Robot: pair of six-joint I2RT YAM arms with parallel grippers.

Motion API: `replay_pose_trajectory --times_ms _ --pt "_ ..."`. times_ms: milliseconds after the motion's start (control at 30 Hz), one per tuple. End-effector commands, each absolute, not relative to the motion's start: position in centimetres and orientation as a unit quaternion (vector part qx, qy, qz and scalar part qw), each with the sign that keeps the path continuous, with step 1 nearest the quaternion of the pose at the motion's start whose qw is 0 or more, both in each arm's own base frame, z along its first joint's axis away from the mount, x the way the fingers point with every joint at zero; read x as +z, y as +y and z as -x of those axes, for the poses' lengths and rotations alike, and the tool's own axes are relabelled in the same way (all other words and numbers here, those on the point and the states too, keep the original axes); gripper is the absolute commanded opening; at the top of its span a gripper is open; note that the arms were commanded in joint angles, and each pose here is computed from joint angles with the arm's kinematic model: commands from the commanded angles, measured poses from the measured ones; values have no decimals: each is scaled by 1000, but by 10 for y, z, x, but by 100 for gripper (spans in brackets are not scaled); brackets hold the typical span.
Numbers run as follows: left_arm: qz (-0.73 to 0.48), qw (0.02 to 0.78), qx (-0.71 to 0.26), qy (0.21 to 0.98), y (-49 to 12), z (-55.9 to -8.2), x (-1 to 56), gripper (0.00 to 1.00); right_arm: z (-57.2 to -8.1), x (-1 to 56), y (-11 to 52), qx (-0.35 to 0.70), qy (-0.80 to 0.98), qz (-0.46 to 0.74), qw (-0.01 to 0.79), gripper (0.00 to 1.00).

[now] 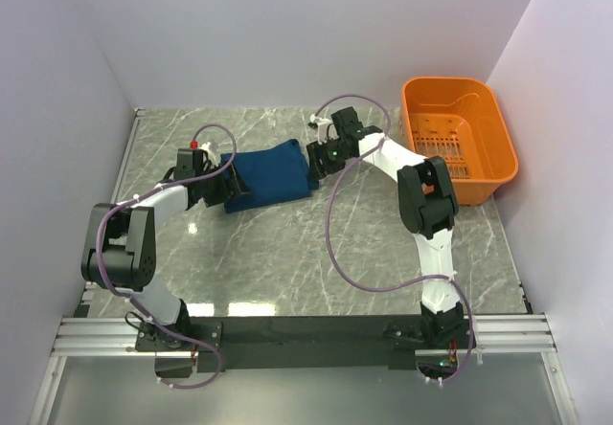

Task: Fold and stack the t-shirts
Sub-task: Fold the tshirt

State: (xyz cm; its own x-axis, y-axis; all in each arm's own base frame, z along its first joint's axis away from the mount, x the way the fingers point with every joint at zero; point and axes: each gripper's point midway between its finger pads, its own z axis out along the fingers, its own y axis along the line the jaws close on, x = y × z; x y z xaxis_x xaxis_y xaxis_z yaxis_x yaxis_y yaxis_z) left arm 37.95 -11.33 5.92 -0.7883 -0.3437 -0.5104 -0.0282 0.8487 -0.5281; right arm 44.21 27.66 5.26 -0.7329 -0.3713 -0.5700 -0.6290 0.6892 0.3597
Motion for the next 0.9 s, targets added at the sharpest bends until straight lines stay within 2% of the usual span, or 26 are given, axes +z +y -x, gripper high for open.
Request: replay_pose_trajectory --times_ms 0,400,700,800,867 --pt "79 341 -261 900 -117 -391 84 81 -455 83 267 251 879 294 280 58" --pt "73 334 -271 900 -121 -389 81 81 -441 61 284 271 873 324 246 56" --pt "69 324 -281 901 -128 -388 75 81 -437 46 299 273 874 333 226 50" --pt "68 319 -283 902 -130 -386 71 81 -434 48 308 292 870 333 218 42" --pt "67 318 -284 902 -132 -386 70 81 -434 50 311 304 867 331 215 32"
